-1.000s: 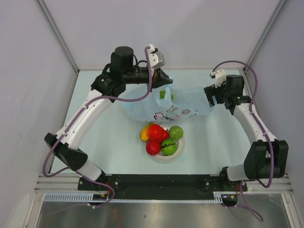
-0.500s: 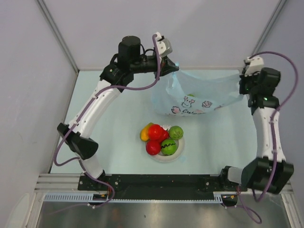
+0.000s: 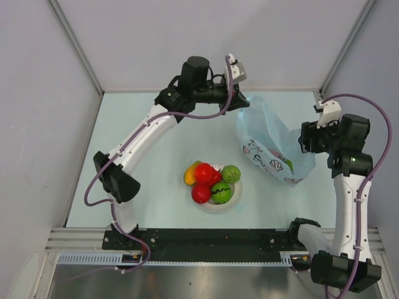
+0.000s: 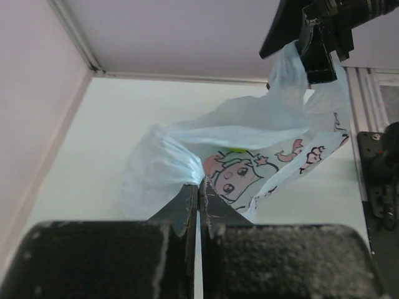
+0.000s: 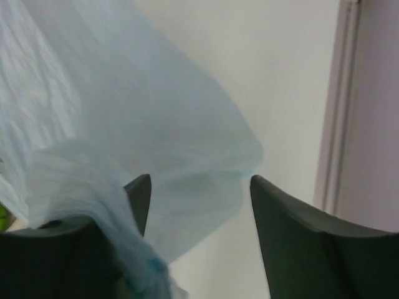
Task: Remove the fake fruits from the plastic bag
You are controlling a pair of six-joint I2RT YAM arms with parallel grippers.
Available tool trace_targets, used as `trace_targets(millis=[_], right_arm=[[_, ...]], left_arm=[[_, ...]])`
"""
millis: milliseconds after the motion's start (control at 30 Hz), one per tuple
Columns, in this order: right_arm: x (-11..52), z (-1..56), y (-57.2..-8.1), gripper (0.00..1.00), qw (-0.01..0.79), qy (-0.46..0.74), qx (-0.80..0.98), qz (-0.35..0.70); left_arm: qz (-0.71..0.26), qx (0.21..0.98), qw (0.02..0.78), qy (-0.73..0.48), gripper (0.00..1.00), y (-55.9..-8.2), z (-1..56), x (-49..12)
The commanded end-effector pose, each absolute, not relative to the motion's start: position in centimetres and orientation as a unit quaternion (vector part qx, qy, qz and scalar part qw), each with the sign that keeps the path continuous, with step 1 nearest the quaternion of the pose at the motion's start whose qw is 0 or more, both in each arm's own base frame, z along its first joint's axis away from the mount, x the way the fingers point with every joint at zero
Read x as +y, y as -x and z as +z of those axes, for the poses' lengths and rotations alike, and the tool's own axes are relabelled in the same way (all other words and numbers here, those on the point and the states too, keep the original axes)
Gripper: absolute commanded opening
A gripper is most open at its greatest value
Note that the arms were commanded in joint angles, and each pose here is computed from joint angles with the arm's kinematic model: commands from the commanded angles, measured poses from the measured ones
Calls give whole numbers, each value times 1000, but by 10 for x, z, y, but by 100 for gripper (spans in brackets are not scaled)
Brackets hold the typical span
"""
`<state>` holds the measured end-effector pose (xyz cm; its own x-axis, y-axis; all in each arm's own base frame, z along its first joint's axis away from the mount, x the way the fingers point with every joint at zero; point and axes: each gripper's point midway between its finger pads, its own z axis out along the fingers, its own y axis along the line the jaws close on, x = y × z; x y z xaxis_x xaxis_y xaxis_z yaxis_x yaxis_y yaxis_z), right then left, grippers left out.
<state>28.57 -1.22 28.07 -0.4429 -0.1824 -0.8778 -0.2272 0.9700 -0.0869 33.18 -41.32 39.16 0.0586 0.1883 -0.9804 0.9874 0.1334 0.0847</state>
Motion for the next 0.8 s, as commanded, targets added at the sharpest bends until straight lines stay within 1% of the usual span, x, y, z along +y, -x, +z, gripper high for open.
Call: trace_targets(millis=[0, 33, 100, 167, 233, 333, 467, 500, 533, 600, 633, 700, 733, 767], right_arm=[[-28, 324, -275, 78, 558, 118, 820, -45], [-26, 352, -273, 85, 587, 123, 799, -52], [-15, 383, -272, 87, 618, 137, 773, -37], [8, 416, -270, 87, 651, 163, 742, 8], [35, 427, -269, 89, 656, 179, 729, 71], [63, 438, -275, 100, 654, 191, 722, 121], [101, 453, -271, 100, 652, 224, 703, 171], [107, 453, -271, 98, 646, 231, 703, 188], [117, 445, -265, 90, 627, 249, 705, 217], [122, 420, -267, 77, 597, 251, 726, 230], [123, 406, -266, 60, 580, 252, 740, 230], [132, 389, -262, 44, 558, 282, 746, 232], [136, 376, -259, 26, 535, 294, 756, 238], [145, 369, -255, 22, 523, 314, 754, 244]], left_arm=[[-428, 556, 486, -520, 0, -307, 392, -428], [-431, 558, 483, -519, 0, -302, 392, -431], [-438, 568, 481, -504, 0, -301, 395, -433], [-443, 577, 483, -486, 0, -302, 400, -432], [-445, 582, 486, -477, 0, -303, 404, -431], [-442, 588, 488, -470, 0, -301, 406, -426], [-437, 599, 488, -460, 0, -299, 406, -419], [-435, 604, 489, -456, 0, -298, 405, -417], [-434, 608, 488, -452, 0, -299, 404, -416], [-438, 620, 482, -439, 0, -298, 402, -413], [-441, 621, 480, -434, 0, -297, 402, -413], [-444, 624, 476, -432, 0, -295, 399, -412], [-446, 625, 475, -429, 0, -294, 400, -412], [-447, 626, 474, -429, 0, -293, 399, -412]])
